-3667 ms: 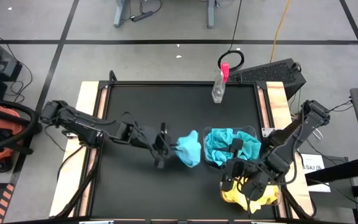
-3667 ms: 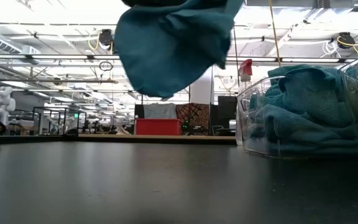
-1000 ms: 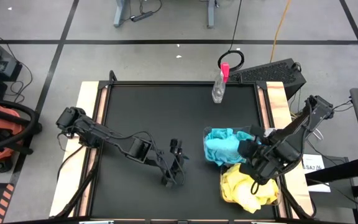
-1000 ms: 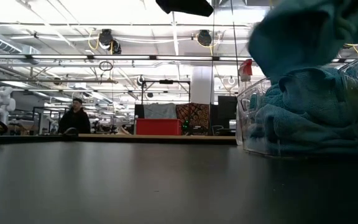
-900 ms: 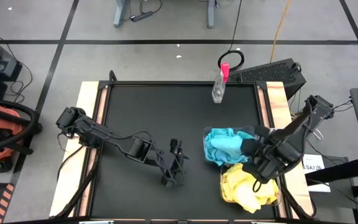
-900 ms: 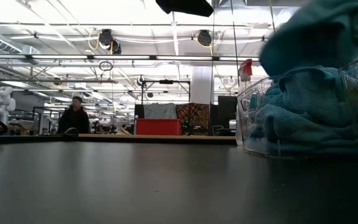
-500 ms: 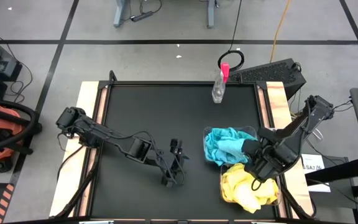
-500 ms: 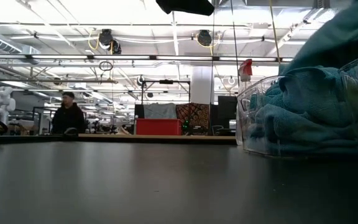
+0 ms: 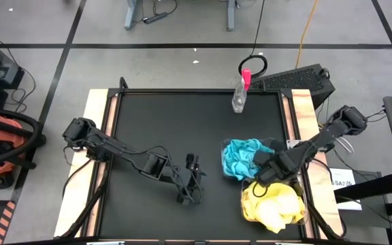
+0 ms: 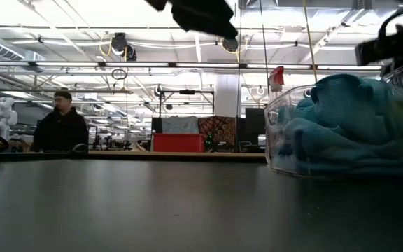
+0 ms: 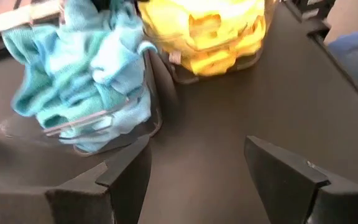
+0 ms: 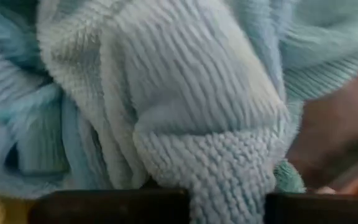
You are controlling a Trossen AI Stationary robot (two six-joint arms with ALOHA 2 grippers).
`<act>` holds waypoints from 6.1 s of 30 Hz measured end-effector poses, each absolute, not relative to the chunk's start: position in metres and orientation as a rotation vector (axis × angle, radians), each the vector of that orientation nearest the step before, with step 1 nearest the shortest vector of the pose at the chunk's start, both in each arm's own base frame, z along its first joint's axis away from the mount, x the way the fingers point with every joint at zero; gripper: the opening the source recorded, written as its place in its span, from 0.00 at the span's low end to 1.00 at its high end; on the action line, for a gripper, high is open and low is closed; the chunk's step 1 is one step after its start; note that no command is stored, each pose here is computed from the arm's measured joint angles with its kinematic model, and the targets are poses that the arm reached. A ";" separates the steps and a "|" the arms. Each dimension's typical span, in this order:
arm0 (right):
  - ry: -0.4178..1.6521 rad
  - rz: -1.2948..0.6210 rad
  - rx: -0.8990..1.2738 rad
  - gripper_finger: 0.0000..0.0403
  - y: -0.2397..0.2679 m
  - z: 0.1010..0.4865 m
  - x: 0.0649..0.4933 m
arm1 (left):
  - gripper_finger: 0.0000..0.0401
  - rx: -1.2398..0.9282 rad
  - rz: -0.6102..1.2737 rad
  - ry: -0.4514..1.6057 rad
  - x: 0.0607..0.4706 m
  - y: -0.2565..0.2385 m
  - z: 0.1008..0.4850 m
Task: Sort microfiber towel by color & place in baskets
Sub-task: Put the blue towel into the top transparent bin
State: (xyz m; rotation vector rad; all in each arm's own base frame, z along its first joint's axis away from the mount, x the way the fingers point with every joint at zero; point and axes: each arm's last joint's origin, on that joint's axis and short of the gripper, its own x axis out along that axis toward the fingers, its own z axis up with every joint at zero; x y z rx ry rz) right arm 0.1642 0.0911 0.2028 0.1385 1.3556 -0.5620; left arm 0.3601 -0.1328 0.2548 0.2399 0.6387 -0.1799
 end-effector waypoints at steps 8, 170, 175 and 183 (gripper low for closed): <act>1.417 -0.548 0.210 0.03 0.077 0.182 0.166 | 0.66 0.244 -0.176 0.652 0.368 -0.133 0.240; 1.067 -0.394 -0.072 0.01 0.105 0.280 0.180 | 0.66 0.191 -0.161 0.647 0.372 -0.134 0.235; 1.135 -0.390 -0.033 0.00 0.102 0.247 0.183 | 0.66 0.190 -0.164 0.647 0.372 -0.136 0.235; 1.181 -0.342 0.085 0.00 0.093 0.188 0.180 | 0.66 0.192 -0.169 0.647 0.371 -0.137 0.235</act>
